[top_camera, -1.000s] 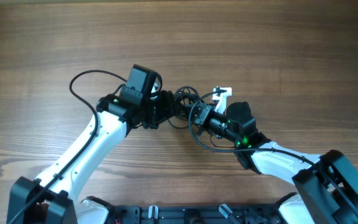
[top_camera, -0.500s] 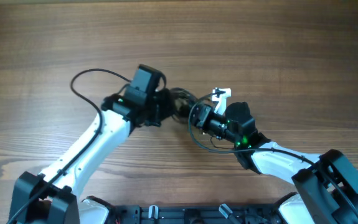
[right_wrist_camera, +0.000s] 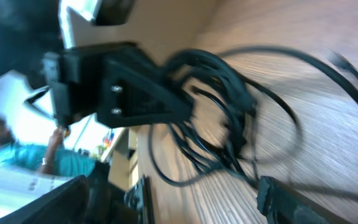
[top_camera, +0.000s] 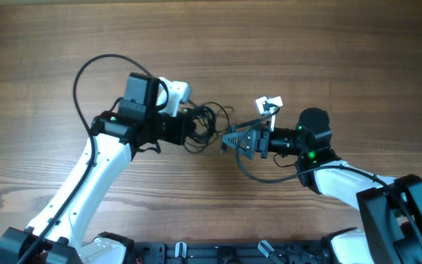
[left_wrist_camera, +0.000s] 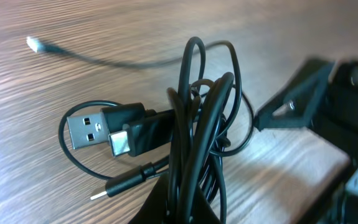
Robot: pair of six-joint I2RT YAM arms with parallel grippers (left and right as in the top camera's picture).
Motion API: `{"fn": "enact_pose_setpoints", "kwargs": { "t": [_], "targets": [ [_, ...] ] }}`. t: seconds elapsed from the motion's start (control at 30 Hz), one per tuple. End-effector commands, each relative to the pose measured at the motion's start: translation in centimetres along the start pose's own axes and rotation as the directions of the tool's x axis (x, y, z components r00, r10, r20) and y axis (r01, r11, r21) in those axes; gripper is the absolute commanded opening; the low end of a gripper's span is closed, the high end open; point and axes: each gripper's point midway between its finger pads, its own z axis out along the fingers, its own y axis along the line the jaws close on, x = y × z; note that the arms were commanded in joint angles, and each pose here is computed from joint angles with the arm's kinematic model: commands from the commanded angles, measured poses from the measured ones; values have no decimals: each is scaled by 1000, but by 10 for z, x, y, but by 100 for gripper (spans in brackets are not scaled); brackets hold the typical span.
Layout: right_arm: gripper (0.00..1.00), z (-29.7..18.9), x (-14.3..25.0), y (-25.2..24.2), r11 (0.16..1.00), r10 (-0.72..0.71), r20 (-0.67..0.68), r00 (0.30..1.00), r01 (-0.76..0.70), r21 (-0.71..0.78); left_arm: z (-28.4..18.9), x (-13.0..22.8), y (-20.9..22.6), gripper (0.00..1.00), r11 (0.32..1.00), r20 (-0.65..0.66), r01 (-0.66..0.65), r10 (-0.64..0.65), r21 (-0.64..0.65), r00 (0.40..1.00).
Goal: Untangle cables
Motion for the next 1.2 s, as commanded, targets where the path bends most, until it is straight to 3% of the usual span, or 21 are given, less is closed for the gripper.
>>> {"fn": "enact_pose_setpoints", "kwargs": {
  "t": [0.0, 0.17, 0.33, 0.4, 0.6, 0.83, 0.93, 1.0, 1.1, 1.17],
  "targets": [
    [81, 2, 4, 29, 979, -156, -46, 987, 148, -141, -3, 1, -16, 4, 987, 14, -142, 141, 71, 990],
    [77, 0, -15, 47, 954, -248, 41, 968, 252, -163, -3, -1, -17, 4, 983, 22, -170, 169, 71, 985],
    [85, 1, -37, 7, 959, -282, 145, 948, 276, 60, -3, 0, -18, 4, 983, 21, -170, 169, 76, 985],
    [86, 1, -36, -8, 948, -308, 141, 941, 290, 133, -5, 1, -31, 4, 966, 31, -205, 203, 157, 979],
    [82, 3, -29, -12, 950, -296, 113, 948, 281, 135, -12, 10, -60, 4, 907, 55, -273, 270, 322, 961],
    [55, 14, -15, 4, 954, -298, 68, 952, 295, 53, -21, 20, -81, 4, 846, 65, -281, 282, 453, 957],
    [21, 21, -12, 16, 943, -331, 68, 941, 331, 14, -21, 21, -81, 4, 847, 59, -275, 279, 455, 958],
    [6, 21, -11, 16, 945, -328, 64, 943, 328, 12, -21, 23, -81, 4, 850, 50, -267, 275, 455, 960],
    [5, 21, -1, 16, 953, -303, 26, 953, 303, -16, -17, 19, -66, 4, 887, 37, -257, 263, 383, 964],
    [4, 21, 9, 23, 954, -293, -16, 956, 291, -76, -14, 6, -41, 4, 949, 32, -165, 163, 268, 986]
  ]
}}
